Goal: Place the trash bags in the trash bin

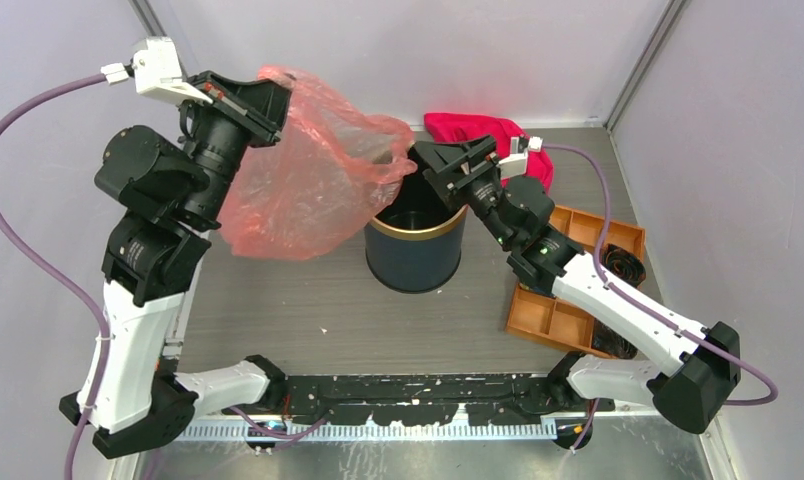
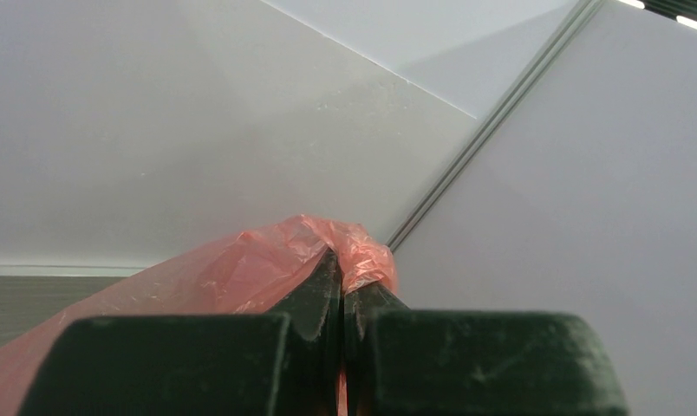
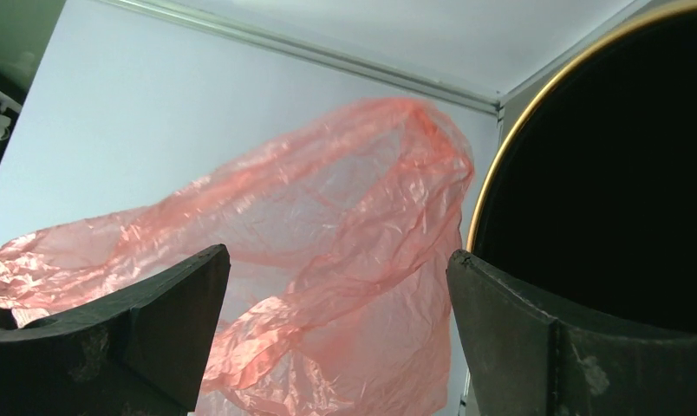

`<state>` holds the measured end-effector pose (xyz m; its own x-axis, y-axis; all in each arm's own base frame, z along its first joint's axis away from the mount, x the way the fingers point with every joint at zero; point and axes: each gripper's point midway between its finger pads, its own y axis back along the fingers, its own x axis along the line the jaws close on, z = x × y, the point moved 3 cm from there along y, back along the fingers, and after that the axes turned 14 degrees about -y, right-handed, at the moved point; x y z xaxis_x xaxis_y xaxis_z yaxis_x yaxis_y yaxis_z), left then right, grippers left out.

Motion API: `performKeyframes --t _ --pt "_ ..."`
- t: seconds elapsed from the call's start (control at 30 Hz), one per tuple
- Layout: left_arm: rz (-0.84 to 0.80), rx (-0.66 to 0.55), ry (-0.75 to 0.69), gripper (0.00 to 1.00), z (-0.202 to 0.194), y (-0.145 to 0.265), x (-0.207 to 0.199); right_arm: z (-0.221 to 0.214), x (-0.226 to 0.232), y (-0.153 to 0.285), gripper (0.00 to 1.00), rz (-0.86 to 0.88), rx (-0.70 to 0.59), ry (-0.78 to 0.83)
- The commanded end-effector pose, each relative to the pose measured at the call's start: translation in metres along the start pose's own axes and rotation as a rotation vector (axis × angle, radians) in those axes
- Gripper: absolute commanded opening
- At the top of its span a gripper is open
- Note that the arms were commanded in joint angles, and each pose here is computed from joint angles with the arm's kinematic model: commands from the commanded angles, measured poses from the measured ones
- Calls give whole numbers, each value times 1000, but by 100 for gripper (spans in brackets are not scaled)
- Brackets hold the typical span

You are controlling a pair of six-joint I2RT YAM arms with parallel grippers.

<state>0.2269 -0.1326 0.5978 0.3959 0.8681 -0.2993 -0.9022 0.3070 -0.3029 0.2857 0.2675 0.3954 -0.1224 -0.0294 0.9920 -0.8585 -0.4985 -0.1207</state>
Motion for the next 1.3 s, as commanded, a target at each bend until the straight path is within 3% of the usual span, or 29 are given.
performKeyframes --t 0.0,0.3,0.43,0.5,0.6,0.8,0.9,0.97,1.17,1.27 --pt "-49 -50 27 1 16 -4 -10 -6 10 2 100 9 38 -77" --pt "-83 -34 52 0 9 -12 -17 -2 -1 -3 100 -43 0 -52" --pt "-94 -34 54 0 13 -11 -20 11 1 -1 90 -46 -74 6" --pt "-102 -31 54 0 15 -10 -21 20 5 1 83 -44 -122 59" --pt "-122 -25 54 0 18 -7 -25 28 16 1 56 -44 -161 125" --pt "-141 -12 49 0 19 -7 -28 20 31 -8 21 -21 -112 173" --pt "-150 -7 45 0 20 -7 -30 21 29 -10 16 -46 -109 216" --pt "-155 -4 39 0 20 -7 -31 22 26 -9 21 -63 -112 247" --pt "-165 -4 28 0 23 -7 -32 28 -5 0 77 -181 -105 345" --pt "-173 -5 30 1 24 -7 -34 34 -13 1 89 -190 -102 350"
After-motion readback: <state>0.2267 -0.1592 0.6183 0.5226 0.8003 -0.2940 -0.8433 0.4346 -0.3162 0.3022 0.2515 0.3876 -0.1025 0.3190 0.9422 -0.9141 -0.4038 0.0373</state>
